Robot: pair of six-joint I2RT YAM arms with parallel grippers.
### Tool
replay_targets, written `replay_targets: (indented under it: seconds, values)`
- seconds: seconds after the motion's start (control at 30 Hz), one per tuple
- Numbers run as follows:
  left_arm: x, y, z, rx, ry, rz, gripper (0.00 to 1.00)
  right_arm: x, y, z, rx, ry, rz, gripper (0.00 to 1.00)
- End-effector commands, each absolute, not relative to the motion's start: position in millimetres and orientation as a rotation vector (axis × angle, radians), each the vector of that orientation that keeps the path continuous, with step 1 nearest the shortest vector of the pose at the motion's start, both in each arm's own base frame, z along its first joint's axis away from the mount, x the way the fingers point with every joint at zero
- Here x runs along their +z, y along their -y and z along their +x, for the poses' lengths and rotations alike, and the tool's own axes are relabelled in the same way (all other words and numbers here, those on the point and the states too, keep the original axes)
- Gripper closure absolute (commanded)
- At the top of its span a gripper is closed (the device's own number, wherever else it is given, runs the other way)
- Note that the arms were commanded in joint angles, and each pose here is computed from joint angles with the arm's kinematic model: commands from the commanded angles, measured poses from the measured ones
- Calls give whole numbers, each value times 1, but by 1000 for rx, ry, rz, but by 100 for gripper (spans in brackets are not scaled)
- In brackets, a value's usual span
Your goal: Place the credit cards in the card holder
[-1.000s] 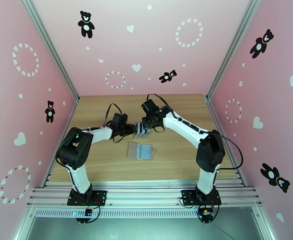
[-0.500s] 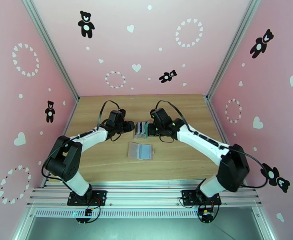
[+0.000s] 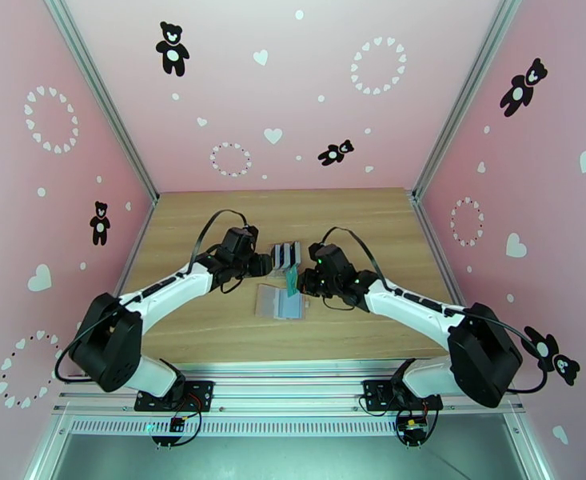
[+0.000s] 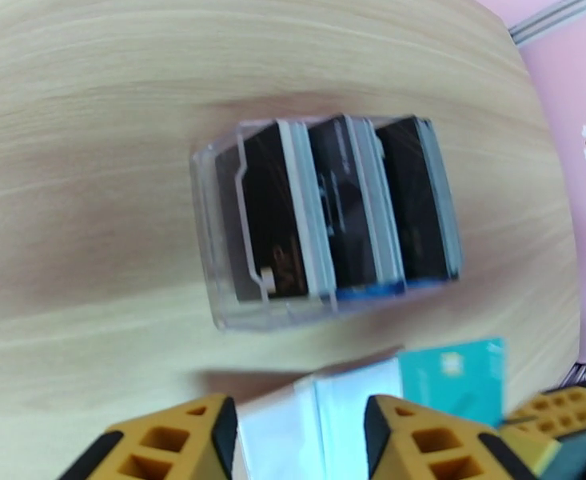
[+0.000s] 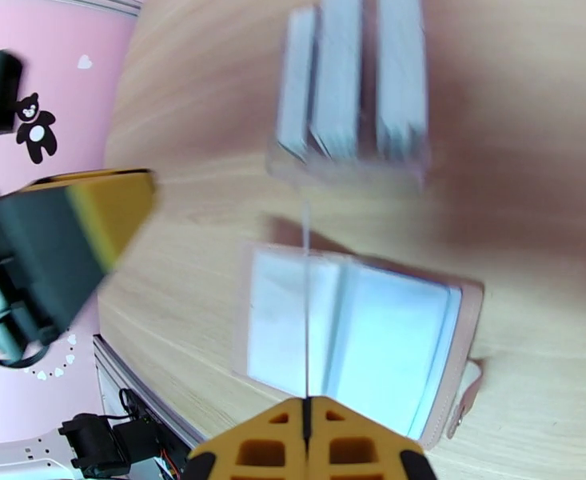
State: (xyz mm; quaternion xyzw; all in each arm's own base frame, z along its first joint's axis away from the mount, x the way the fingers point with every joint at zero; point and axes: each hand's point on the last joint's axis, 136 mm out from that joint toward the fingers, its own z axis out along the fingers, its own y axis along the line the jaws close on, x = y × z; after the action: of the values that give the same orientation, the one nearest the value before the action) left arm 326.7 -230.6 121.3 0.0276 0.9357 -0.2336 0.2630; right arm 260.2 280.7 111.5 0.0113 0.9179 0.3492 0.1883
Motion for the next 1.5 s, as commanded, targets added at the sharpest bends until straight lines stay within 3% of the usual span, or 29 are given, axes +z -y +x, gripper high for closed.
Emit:
replay_targets:
  seconds: [0.0,0.27,0.73,1.47]
  values:
    - [100,224,301,-587,-2625,96,52,125,-291,259,1096,-2507,42,100]
    - [71,222,280,-573,-2703,140,54,106,-289,246,1116,-2497,114,100]
    - [64,242,266,-614,-2733,249,57,93,-295,233,1118,-2488,134,100]
    - [22,217,261,-366,-2810,262,56,78,-299,224,1172,-2480,108,100]
